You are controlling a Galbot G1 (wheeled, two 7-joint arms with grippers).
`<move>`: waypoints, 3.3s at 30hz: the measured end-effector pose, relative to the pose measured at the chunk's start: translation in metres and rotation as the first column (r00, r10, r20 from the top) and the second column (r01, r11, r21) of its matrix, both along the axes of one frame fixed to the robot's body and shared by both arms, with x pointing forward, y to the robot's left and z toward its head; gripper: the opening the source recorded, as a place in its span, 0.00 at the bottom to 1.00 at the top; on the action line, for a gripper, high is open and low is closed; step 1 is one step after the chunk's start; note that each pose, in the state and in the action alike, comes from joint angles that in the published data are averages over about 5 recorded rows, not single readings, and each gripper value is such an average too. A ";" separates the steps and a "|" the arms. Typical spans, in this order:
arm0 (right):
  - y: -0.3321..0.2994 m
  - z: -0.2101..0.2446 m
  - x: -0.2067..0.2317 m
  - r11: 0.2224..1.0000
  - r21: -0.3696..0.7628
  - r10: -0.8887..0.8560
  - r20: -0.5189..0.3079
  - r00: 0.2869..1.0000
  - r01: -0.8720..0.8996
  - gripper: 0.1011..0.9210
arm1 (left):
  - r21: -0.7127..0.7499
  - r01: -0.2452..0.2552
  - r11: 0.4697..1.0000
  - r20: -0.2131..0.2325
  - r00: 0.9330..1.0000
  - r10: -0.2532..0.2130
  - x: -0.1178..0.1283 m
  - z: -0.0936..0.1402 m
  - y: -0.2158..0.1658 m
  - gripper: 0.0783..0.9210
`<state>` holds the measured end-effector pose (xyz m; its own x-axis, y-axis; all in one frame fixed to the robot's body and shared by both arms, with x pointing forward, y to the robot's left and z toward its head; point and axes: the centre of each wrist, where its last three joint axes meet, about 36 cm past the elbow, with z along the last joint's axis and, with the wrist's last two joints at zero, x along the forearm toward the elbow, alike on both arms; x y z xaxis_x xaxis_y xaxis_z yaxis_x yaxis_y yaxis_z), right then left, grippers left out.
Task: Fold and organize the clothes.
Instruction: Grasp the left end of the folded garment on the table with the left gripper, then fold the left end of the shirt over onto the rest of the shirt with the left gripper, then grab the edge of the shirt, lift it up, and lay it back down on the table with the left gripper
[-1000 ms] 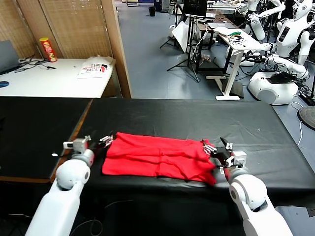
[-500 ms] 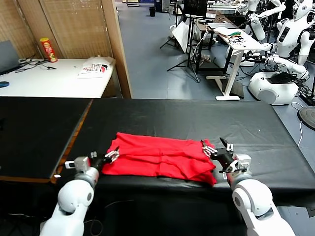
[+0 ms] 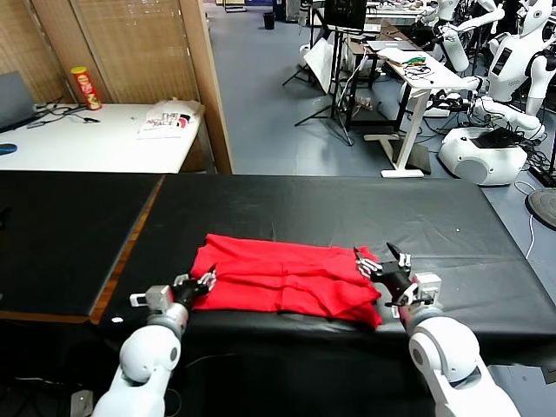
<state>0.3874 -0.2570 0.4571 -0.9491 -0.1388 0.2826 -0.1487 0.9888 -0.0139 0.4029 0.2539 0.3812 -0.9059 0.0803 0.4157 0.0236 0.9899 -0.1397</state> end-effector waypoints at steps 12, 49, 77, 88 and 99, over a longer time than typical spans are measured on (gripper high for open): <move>-0.001 0.002 -0.002 1.000 -0.004 -0.008 0.008 1.000 0.009 0.85 | 0.250 -0.010 0.968 0.082 0.997 -0.011 -0.001 0.007 0.027 0.10; -0.007 -0.002 -0.027 0.997 -0.001 -0.081 0.002 0.997 0.081 0.85 | -0.115 0.215 0.970 0.068 0.976 -0.208 -0.007 0.074 -0.082 0.10; 0.003 -0.015 -0.021 0.998 -0.003 -0.061 -0.020 0.998 0.061 0.85 | -0.188 0.145 0.971 0.073 0.988 -0.134 0.012 0.045 -0.124 0.11; 0.019 -0.019 -0.007 0.999 0.026 0.031 -0.040 0.999 -0.030 0.85 | -0.416 0.127 0.900 0.047 0.992 -0.119 0.014 0.059 -0.139 0.70; 0.075 -0.020 0.031 0.967 0.068 0.248 0.003 0.969 -0.247 0.85 | -0.243 0.077 0.967 0.216 0.976 -0.023 0.013 0.078 -0.063 0.85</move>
<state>0.4181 -0.1817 0.4367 -0.8812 -0.3881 0.2699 -0.3887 0.9198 0.0535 0.4159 0.1908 0.4593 -0.9626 0.2041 0.1779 0.1273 0.9211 -0.3679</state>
